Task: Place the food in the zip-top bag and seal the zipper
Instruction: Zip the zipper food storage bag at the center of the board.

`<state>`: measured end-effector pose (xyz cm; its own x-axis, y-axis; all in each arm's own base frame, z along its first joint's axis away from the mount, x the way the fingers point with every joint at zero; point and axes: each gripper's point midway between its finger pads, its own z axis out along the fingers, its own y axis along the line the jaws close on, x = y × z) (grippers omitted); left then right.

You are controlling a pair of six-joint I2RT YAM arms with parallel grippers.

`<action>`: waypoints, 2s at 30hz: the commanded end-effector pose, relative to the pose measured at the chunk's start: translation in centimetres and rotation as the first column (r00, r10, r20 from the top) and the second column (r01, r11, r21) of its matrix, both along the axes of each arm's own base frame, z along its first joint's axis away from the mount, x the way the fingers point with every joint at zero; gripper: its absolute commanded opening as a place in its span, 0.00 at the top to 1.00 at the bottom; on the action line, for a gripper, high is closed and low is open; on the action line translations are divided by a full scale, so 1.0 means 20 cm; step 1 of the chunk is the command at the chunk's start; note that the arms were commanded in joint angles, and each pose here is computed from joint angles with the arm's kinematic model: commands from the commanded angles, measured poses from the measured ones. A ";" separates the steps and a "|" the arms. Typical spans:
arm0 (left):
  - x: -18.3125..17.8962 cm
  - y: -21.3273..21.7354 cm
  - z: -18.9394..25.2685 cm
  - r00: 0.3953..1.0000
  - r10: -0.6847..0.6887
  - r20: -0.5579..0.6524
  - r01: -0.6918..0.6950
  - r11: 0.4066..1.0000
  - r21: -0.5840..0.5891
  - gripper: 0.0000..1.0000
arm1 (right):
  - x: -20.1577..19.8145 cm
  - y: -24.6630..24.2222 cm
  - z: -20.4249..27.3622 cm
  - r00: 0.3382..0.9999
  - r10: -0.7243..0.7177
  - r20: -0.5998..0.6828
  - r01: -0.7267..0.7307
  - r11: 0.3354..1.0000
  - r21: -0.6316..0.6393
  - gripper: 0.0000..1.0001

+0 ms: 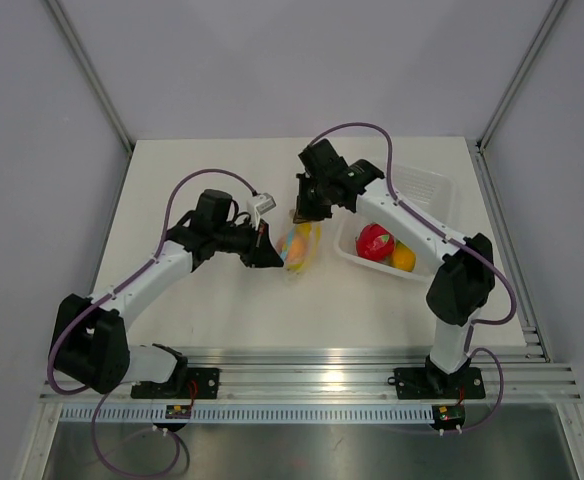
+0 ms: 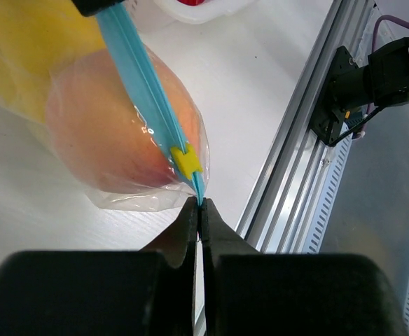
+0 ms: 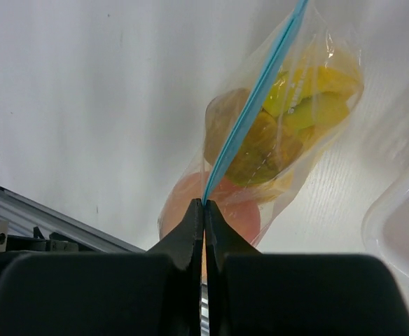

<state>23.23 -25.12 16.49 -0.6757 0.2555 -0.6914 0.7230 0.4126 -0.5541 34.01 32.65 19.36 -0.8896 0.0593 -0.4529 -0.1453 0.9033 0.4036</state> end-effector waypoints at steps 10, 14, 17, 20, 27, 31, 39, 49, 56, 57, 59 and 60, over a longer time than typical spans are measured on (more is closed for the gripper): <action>0.14 0.04 0.19 0.994 0.072 0.081 -0.073 0.997 0.016 0.52 | 0.10 0.01 0.22 0.986 -0.115 0.122 0.098 0.986 0.137 1.00; 0.27 0.10 0.30 0.960 0.222 0.170 -0.233 0.971 0.050 0.50 | 0.11 0.00 0.21 0.984 -0.146 0.100 0.135 0.985 0.108 1.00; 0.32 0.12 0.38 0.917 0.325 0.231 -0.350 0.934 0.076 0.50 | 0.12 -0.01 0.20 0.983 -0.168 0.080 0.161 0.983 0.088 1.00; 0.32 0.11 0.39 0.869 0.385 0.312 -0.444 0.883 0.148 0.50 | 0.13 -0.02 0.19 0.981 -0.187 0.058 0.183 0.981 0.068 1.00; 0.33 0.10 0.44 0.787 0.472 0.398 -0.562 0.814 0.148 0.50 | 0.14 -0.01 0.16 0.980 -0.199 0.029 0.198 0.980 0.034 1.00; 0.35 0.06 0.40 0.788 0.449 0.422 -0.566 0.797 0.208 0.51 | 0.14 0.00 0.17 0.980 -0.196 0.028 0.195 0.980 0.045 1.00; 0.31 -0.04 0.39 0.803 0.413 0.430 -0.542 0.806 0.237 0.55 | 0.16 0.00 0.17 0.979 -0.203 0.027 0.202 0.979 0.038 1.00; 0.29 -0.10 0.30 0.823 0.418 0.385 -0.533 0.804 0.265 0.61 | 0.16 0.01 0.19 0.979 -0.201 0.031 0.199 0.979 0.052 1.00; 0.28 -0.12 0.25 0.832 0.407 0.376 -0.525 0.797 0.299 0.67 | 0.15 0.01 0.20 0.980 -0.198 0.032 0.196 0.979 0.059 1.00; 0.28 -0.12 0.25 0.831 0.409 0.376 -0.527 0.796 0.299 0.67 | 0.15 0.01 0.20 0.980 -0.197 0.034 0.195 0.979 0.059 1.00; 0.28 -0.12 0.25 0.830 0.407 0.381 -0.528 0.794 0.303 0.68 | 0.15 0.02 0.20 0.981 -0.193 0.033 0.191 0.979 0.065 1.00; 0.29 -0.12 0.24 0.828 0.409 0.384 -0.532 0.790 0.305 0.69 | 0.15 0.02 0.20 0.981 -0.193 0.031 0.191 0.979 0.066 1.00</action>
<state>28.00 -26.98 19.30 -0.6036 0.2846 -0.7447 0.5004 0.8624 -0.0760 36.04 32.48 20.62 -0.8762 0.2134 -0.4322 0.0254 0.9158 0.4008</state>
